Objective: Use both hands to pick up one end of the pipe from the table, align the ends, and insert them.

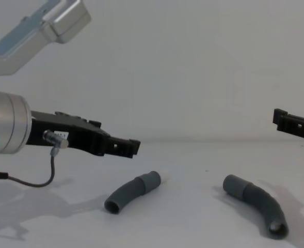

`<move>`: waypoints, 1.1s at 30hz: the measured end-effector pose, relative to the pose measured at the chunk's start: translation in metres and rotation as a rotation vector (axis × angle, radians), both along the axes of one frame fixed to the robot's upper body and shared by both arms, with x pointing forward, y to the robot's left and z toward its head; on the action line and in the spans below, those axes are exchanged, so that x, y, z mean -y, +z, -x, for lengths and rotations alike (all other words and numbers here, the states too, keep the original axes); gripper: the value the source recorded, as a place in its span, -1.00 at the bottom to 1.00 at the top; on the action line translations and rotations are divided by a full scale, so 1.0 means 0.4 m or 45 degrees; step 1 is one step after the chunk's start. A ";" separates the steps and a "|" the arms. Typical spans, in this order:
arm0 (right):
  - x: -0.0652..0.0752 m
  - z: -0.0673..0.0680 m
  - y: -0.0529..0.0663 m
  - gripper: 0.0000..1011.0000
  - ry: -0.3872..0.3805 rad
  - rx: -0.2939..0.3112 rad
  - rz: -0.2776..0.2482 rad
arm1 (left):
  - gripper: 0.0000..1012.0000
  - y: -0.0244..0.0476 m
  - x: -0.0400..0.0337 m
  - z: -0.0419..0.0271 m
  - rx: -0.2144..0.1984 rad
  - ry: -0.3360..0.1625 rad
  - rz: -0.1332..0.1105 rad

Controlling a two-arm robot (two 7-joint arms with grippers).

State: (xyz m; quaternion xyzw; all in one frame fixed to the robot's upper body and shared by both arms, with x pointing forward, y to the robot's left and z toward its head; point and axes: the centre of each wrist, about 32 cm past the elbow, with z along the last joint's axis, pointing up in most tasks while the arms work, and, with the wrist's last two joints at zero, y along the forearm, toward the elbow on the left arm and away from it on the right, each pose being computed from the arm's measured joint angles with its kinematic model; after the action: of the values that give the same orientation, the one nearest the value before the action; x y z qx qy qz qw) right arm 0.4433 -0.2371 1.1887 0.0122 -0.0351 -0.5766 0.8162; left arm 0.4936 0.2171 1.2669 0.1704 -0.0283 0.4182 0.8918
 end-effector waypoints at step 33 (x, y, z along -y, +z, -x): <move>0.000 0.000 0.000 0.98 0.000 0.000 0.000 | 0.98 -0.036 0.019 -0.100 -0.174 -0.099 -0.071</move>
State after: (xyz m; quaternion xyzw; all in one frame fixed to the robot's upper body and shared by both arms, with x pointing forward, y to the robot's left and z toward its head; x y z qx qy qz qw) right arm 0.4433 -0.2371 1.1887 0.0122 -0.0351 -0.5766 0.8162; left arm 0.5336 0.2095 1.2525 0.2221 0.0146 0.3698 0.9020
